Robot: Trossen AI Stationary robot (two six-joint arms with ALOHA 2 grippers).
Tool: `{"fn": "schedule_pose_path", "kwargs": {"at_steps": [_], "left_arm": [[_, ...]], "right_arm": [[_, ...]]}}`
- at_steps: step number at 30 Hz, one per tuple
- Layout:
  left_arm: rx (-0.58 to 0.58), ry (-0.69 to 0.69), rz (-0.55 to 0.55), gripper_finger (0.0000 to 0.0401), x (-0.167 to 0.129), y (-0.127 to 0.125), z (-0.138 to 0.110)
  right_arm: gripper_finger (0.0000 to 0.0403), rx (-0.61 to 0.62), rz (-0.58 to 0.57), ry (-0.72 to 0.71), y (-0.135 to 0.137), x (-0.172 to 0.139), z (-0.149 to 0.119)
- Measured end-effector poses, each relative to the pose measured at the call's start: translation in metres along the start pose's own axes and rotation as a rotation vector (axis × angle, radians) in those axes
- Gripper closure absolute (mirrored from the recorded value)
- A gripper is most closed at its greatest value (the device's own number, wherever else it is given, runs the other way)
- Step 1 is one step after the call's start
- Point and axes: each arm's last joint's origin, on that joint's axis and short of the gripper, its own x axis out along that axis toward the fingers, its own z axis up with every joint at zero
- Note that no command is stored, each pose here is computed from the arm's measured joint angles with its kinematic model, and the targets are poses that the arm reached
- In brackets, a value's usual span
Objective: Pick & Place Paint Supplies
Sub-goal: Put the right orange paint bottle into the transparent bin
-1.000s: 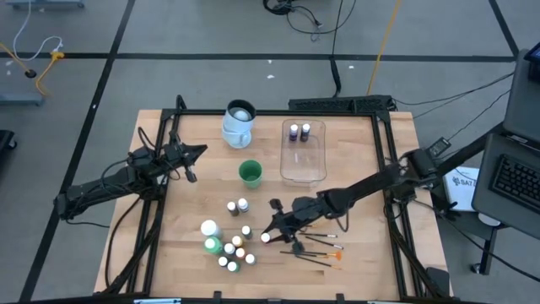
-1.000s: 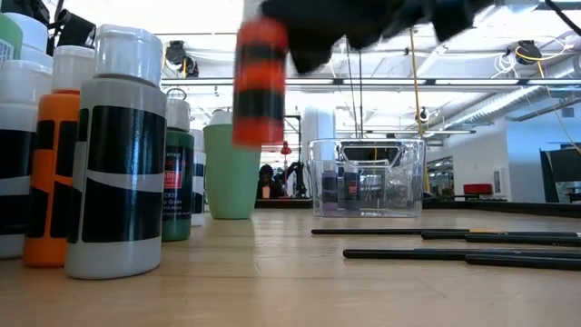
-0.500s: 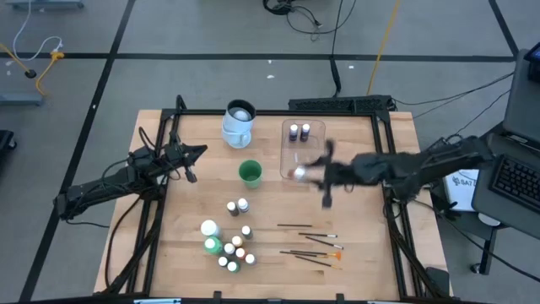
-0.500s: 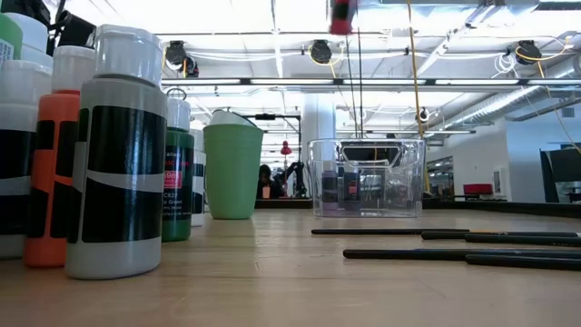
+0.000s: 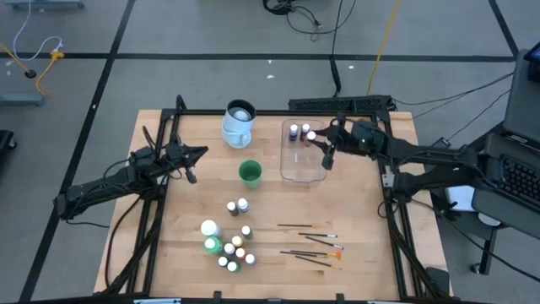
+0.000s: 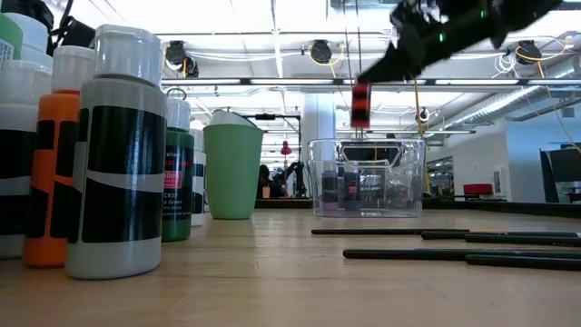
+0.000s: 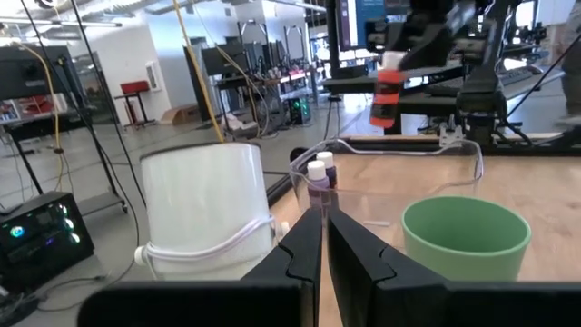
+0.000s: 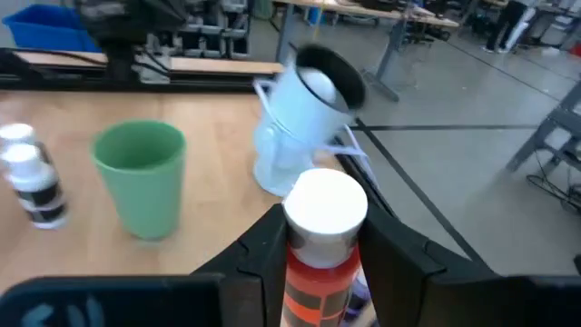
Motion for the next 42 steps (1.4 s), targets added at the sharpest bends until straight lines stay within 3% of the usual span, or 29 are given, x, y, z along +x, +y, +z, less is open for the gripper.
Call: {"fn": "schedule_pose_path", "kwargs": {"at_steps": [8,15,42], "left_arm": [[0.000,0.011,-0.002,0.0375,0.000,0.000,-0.001],[-0.025,0.010,-0.002,0.0375,0.000,0.000,-0.001],[-0.017,0.010,-0.002,0.0375,0.000,0.000,-0.001]], "right_arm": [[0.0295,0.091,-0.064,0.084,-0.022,0.011,-0.051],[0.0297,0.121,-0.154,0.119,-0.029,0.031,-0.078],[0.0293,0.181,-0.351,0.142,-0.042,0.065,-0.110]]}}
